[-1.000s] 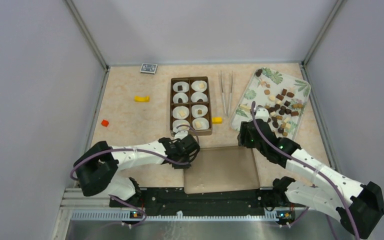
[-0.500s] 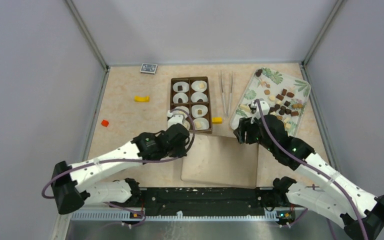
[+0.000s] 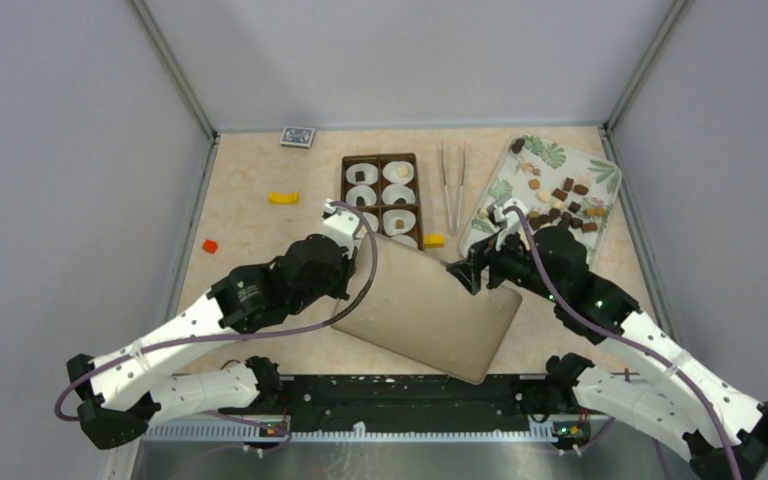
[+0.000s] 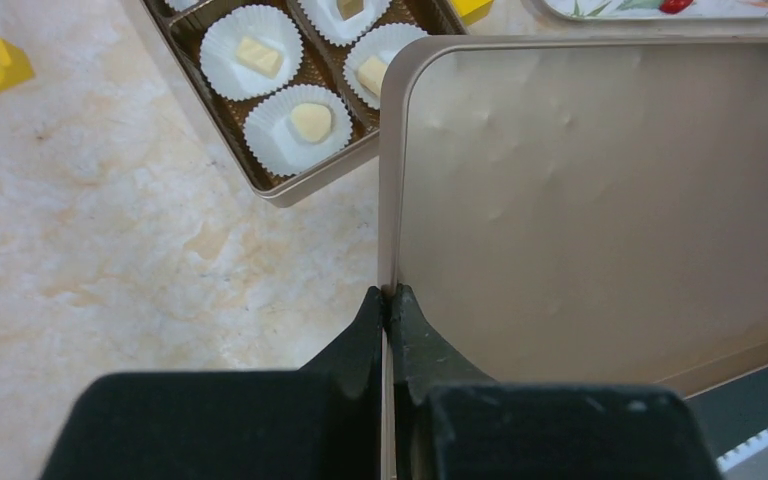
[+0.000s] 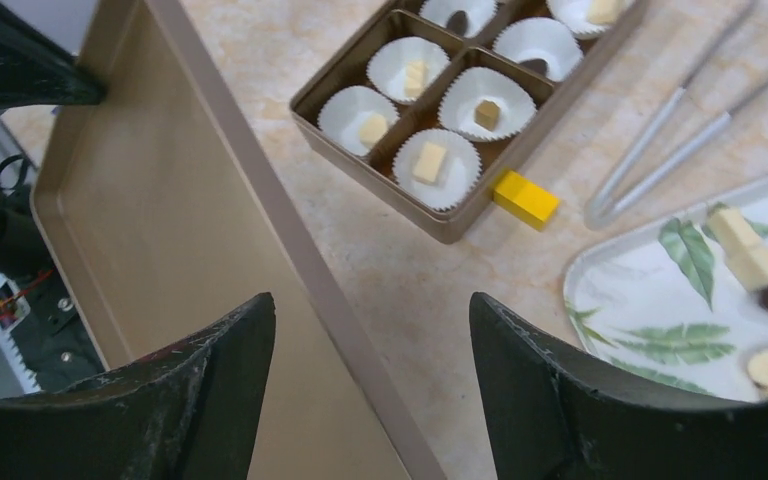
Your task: Pack the chocolate
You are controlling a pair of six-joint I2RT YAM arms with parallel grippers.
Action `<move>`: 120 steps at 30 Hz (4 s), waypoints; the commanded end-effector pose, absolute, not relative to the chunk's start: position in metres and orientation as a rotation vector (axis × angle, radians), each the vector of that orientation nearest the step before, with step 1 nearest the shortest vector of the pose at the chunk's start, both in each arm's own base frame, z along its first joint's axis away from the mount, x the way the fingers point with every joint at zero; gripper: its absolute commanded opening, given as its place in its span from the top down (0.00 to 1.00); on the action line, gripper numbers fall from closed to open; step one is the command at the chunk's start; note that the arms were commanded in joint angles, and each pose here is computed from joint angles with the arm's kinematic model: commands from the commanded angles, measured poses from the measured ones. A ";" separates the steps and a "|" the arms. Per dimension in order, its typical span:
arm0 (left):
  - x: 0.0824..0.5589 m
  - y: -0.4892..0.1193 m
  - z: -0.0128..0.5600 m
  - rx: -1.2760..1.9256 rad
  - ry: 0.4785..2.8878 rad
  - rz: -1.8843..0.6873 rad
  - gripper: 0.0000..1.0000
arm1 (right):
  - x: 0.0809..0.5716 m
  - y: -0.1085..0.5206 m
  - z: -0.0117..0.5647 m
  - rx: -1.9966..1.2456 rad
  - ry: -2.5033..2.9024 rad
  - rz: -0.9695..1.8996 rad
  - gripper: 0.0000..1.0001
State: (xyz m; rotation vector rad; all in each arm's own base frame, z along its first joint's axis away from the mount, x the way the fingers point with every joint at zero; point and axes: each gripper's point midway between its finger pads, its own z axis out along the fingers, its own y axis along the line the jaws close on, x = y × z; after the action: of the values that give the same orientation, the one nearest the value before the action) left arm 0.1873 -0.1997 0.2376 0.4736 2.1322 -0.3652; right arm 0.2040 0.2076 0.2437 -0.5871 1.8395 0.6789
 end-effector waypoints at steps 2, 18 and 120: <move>0.193 -0.207 0.271 0.549 1.997 -0.398 1.00 | 0.191 0.238 0.258 -0.826 1.795 0.800 0.28; 0.196 -0.190 0.299 0.678 1.778 -0.326 1.00 | 0.136 0.282 0.226 -1.107 1.824 1.261 0.27; 0.236 -0.247 0.425 -0.227 1.794 -0.833 0.82 | 0.212 0.281 0.306 -0.379 1.273 -0.337 0.89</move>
State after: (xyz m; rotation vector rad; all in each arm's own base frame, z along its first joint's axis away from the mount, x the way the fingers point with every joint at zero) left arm 0.2381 -0.2497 0.3980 -0.2508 1.8952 -0.7703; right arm 0.2172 0.2865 0.2765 -0.5201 1.2950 -0.4393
